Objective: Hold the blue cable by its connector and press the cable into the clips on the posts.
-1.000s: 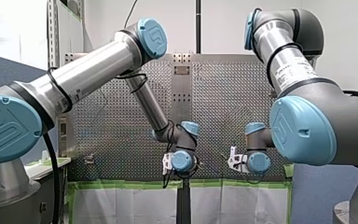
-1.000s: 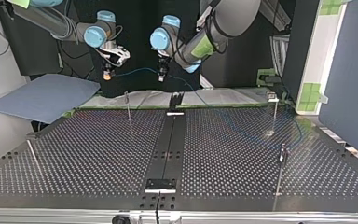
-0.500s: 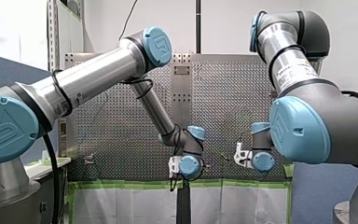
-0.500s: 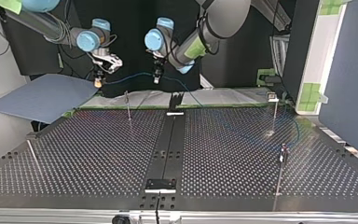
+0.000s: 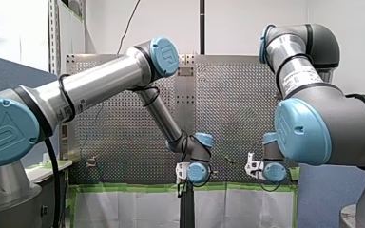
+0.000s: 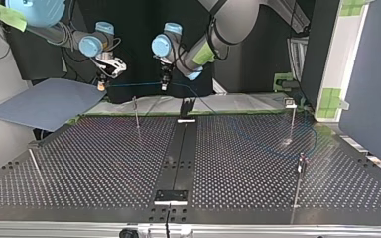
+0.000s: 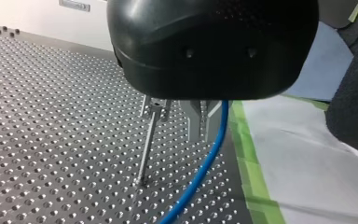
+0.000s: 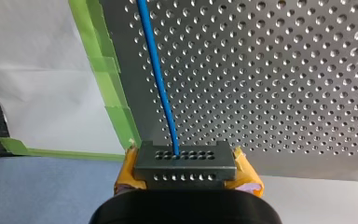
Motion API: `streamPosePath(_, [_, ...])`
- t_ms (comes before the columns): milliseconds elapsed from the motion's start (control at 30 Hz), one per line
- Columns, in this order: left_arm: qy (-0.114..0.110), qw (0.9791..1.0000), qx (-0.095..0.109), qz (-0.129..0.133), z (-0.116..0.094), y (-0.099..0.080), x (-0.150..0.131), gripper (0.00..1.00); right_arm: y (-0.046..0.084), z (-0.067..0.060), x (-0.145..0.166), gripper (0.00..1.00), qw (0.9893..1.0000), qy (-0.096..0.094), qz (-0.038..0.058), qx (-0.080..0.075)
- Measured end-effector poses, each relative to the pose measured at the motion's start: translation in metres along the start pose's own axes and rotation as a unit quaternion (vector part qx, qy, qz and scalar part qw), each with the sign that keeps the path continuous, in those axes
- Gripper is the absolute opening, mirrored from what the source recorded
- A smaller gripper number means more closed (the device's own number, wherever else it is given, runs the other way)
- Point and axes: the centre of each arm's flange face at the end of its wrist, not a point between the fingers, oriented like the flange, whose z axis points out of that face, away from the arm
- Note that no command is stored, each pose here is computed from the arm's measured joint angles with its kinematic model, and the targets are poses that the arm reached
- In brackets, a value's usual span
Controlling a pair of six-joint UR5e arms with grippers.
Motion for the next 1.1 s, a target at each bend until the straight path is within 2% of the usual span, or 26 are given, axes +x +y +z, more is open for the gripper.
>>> streamPosePath(167, [-0.003,1.0,-0.004,-0.002,0.004,0.002,-0.003,0.01,0.007,0.011,0.006,0.0,1.0,0.007,0.0001,0.005])
streamPosePath(300, [-0.005,0.9999,-0.014,0.0,0.005,0.005,-0.003,0.01,0.013,0.021,0.013,0.0,0.9998,0.016,-0.009,0.007])
streamPosePath(433, [-0.006,0.9998,-0.019,0.001,0.006,0.006,-0.004,0.01,0.017,0.028,0.015,0.0,0.9996,0.018,-0.012,0.017])
streamPosePath(633, [0.002,0.9996,-0.02,0.019,0.008,0.0,0.008,0.01,0.021,0.037,0.002,0.0,0.9995,-0.001,-0.0164,0.029])
streamPosePath(700, [-0.002,0.9995,-0.022,0.021,0.011,-0.004,0.013,0.01,0.023,0.039,-0.001,0.0,0.9993,-0.009,-0.0188,0.03])
streamPosePath(900, [-0.022,0.9993,-0.028,0.013,0.023,-0.014,0.004,0.01,0.032,0.048,0.001,0.0,0.9992,-0.023,-0.0174,0.027])
streamPosePath(1100, [-0.031,0.999,-0.03,0.009,0.031,-0.017,-0.005,0.01,0.047,0.057,0.008,0.0,0.9994,-0.027,-0.0126,0.016])
